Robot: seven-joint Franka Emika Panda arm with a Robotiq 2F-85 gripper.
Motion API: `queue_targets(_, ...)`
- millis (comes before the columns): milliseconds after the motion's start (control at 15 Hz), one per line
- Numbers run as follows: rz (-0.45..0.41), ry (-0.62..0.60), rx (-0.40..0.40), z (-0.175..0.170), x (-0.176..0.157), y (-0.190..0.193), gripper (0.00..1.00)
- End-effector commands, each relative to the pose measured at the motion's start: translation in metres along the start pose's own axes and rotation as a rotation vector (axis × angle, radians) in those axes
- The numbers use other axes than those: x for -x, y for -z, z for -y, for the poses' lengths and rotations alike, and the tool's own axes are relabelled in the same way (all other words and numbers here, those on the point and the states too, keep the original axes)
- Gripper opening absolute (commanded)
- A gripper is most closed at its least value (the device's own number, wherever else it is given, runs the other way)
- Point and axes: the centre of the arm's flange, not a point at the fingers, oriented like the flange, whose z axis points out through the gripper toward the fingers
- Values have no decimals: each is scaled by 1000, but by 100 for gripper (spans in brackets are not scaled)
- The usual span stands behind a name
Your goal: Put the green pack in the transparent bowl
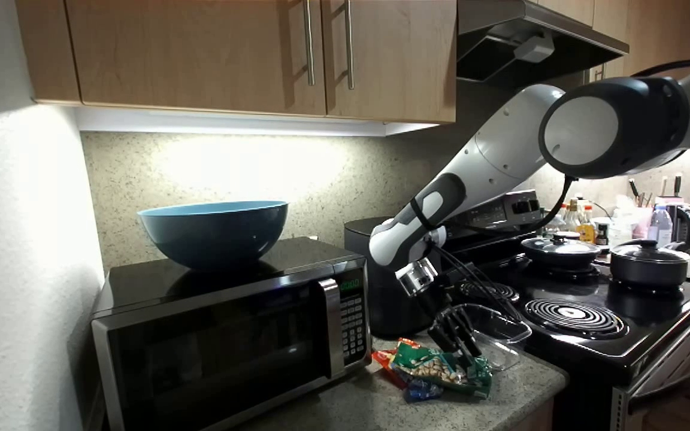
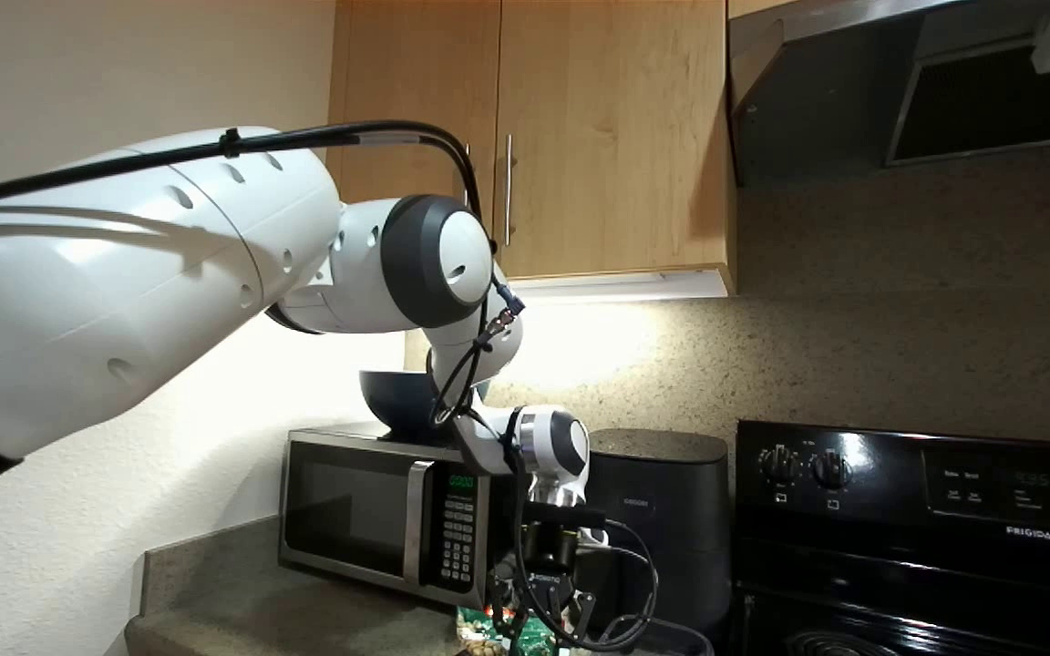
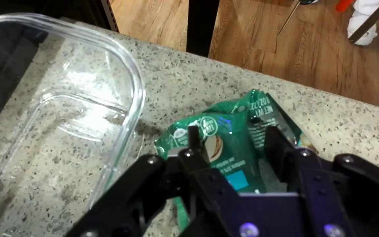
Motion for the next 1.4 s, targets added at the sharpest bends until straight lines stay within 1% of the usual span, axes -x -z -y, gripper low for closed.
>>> queue_targets(0,24,53,-19,-15,-5,2,22)
queue_targets(133,14,50,-26,-15,-1,1,11)
queue_targets(333,-22,3,-51,-12,11,1,6)
queue_targets(400,-48,-19,-67,-8,20,3,6)
queue_targets(467,-71,-38,-82,-4,27,6,10)
queue_targets(600,-146,-89,-113,5,51,18,10)
queue_targets(800,-271,-173,-142,13,96,36,9)
queue_targets(1000,-391,-273,-150,23,133,53,10)
queue_targets(1133,-464,-338,-171,28,158,63,9)
queue_targets(1333,-544,-466,-184,29,190,66,9)
